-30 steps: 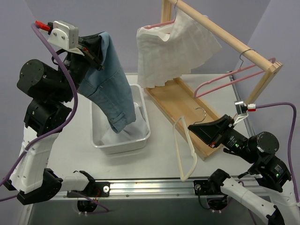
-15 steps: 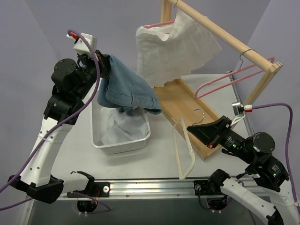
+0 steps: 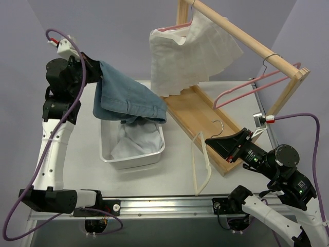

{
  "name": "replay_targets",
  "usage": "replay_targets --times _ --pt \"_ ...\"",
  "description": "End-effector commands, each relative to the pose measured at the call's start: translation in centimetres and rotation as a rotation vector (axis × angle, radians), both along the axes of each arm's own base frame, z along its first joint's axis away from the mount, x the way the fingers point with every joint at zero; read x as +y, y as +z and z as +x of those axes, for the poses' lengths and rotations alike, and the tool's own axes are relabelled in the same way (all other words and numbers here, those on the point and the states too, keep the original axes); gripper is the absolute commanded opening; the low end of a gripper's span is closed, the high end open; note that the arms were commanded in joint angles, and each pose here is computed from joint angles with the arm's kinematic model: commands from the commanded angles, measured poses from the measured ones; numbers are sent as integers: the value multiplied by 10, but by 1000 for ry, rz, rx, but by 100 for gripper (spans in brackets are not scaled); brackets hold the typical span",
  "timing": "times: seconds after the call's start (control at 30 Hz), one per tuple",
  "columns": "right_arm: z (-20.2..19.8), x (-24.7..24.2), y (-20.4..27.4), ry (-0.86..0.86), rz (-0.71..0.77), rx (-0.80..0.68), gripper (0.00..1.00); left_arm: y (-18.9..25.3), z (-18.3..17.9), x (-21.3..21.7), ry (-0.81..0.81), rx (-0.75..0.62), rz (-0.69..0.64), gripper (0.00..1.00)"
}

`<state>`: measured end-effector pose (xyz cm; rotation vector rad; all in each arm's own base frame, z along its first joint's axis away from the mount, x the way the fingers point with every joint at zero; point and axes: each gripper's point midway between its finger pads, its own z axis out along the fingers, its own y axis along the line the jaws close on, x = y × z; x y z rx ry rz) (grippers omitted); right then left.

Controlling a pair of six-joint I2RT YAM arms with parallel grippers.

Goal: Remove the skirt from the hanger

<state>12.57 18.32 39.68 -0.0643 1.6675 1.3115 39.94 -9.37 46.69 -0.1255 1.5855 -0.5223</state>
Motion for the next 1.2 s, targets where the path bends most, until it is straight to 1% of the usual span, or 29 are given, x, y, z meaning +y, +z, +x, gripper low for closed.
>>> replay_targets --times 0.0,0.03,0.07,0.1,0.13,0.17,0.2,0.23,0.3,0.33,0.37,0.4,0.43,0.47,0.53,0.57,0.63,0.67,0.73,0.77,0.8,0.83,0.9,0.93,0.97,1.03,1.07,1.17 --pt "3 -5 13 -32 18 -41 0 -5 21 -1 -211 79 -307 2" --pt "4 -5 11 -32 14 -37 0 -25 27 -4 -245 131 -367 2" --pt "4 -4 11 -32 11 -38 0 -35 31 -7 -277 161 -413 2" --pt "5 -4 9 -34 7 -38 0 -31 35 -11 -320 145 -490 2" --pt "5 -4 8 -34 3 -36 0 -54 34 -17 -361 199 -535 2" --pt "6 -3 7 -34 -2 -32 0 -49 33 -20 -392 178 -584 2" --pt "7 -3 7 -37 -6 -30 0 -50 29 -20 -409 174 -604 2" --pt "7 -4 5 -37 -13 -24 0 -61 27 -18 -412 190 -629 2" --pt "8 -4 3 -40 -21 -19 0 -54 17 -14 -408 166 -646 2" --pt "8 -4 3 -43 -21 -19 0 -53 15 -7 -390 160 -648 2" --pt "9 -5 3 -49 -20 -18 0 -61 15 0 -346 171 -678 2" --pt "9 -4 2 -48 -20 -18 0 -51 5 5 -326 135 -688 2" --pt "10 -3 2 -46 -20 -16 0 -51 2 11 -298 120 -699 2" --pt "11 -1 1 -44 -24 -7 0 -52 3 18 -250 109 -679 2" --pt "12 0 0 -38 -26 0 0 -53 7 17 -223 134 -611 2" --pt "12 1 0 -35 -29 2 0 -58 12 9 -228 177 -548 2" --pt "13 1 -1 -39 -29 1 0 -65 14 -4 -252 211 -500 2" --pt "14 1 -1 -42 -29 1 0 -78 11 -22 -280 262 -457 2" --pt "15 1 -3 -47 -30 7 0 -82 8 -44 -291 275 -393 2" --pt "16 2 -4 -48 -31 8 0 -94 5 -51 -287 301 -338 2" --pt "17 2 -4 -50 -32 10 0 -97 0 -68 -310 308 -313 2" --pt "17 1 -6 -53 -33 13 0 -107 -4 -74 -321 327 -302 2" --pt "16 -1 -5 -62 -28 12 0 -124 -7 -85 -349 364 -310 2" --pt "17 -3 -6 -69 -29 15 0 -151 -13 -91 -374 428 -330 2" --pt "16 -4 -5 -73 -26 14 0 -155 -10 -99 -401 434 -398 2" --pt "16 -5 -6 -80 -30 17 0 -179 -15 -113 -477 513 -486 2" --pt "17 -5 -7 -82 -33 20 0 -198 -11 -118 -489 574 -498 2" --pt "19 -5 -9 -92 -43 32 0 -216 -12 -120 -479 651 -514 2"
